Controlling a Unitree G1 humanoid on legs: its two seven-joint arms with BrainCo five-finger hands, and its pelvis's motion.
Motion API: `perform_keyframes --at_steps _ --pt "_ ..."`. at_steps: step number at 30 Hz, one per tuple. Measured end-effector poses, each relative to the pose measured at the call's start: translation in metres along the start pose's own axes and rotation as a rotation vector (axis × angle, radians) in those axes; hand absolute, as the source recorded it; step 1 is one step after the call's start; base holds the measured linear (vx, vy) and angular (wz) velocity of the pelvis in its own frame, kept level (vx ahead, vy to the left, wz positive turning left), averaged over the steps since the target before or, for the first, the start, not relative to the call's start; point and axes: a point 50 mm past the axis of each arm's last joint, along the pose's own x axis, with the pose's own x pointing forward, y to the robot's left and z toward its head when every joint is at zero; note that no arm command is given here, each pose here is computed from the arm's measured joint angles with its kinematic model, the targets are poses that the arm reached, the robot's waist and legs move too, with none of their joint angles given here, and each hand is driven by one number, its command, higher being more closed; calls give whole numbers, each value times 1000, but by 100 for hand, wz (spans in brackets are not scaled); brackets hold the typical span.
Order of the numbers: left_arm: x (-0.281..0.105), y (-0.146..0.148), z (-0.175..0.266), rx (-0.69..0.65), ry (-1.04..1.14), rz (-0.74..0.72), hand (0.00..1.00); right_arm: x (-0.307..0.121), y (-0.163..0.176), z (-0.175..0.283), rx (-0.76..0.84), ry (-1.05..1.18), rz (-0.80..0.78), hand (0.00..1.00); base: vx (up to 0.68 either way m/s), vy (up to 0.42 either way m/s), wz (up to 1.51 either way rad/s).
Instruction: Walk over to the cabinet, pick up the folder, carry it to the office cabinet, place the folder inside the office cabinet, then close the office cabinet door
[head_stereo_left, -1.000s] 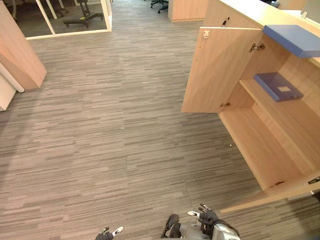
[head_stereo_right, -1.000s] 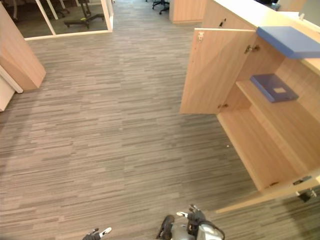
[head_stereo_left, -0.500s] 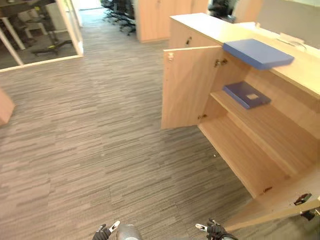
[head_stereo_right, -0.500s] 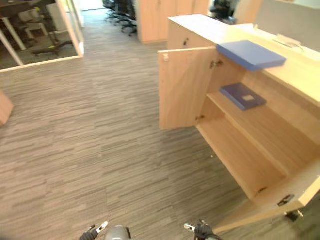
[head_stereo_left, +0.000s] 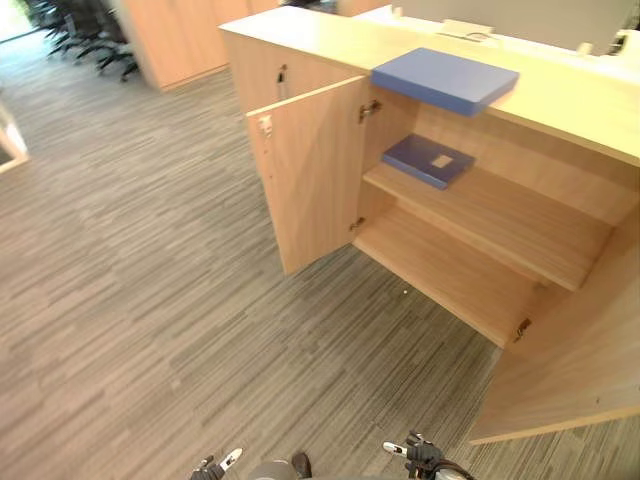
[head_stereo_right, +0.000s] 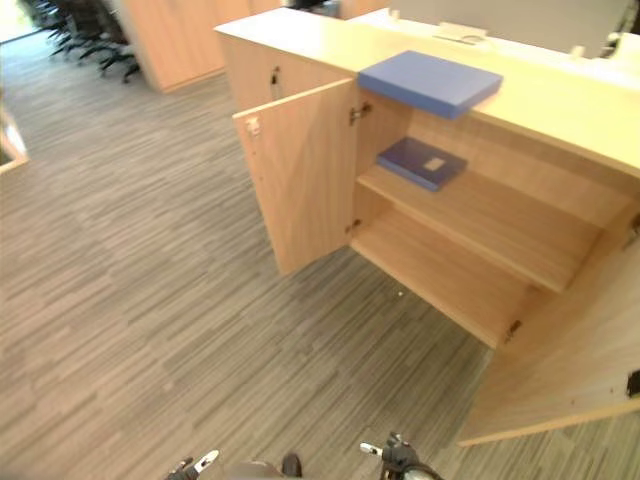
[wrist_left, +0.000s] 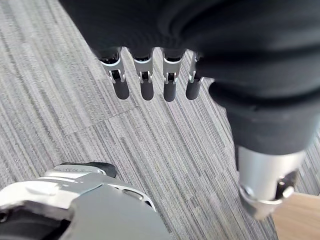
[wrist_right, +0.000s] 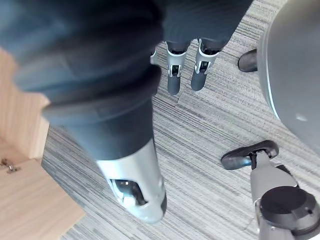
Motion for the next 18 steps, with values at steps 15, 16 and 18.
perform_keyframes --at_steps 15,16,18 --pt "4 -4 8 118 6 -40 0 -2 -16 0 3 -10 -42 0 30 20 -39" --pt "5 -7 11 117 -4 -48 0 -2 -19 -2 31 -7 -54 0 202 -141 15" --pt "7 -7 17 103 -18 -47 0 -3 -21 -6 66 1 -64 0 219 -151 27"
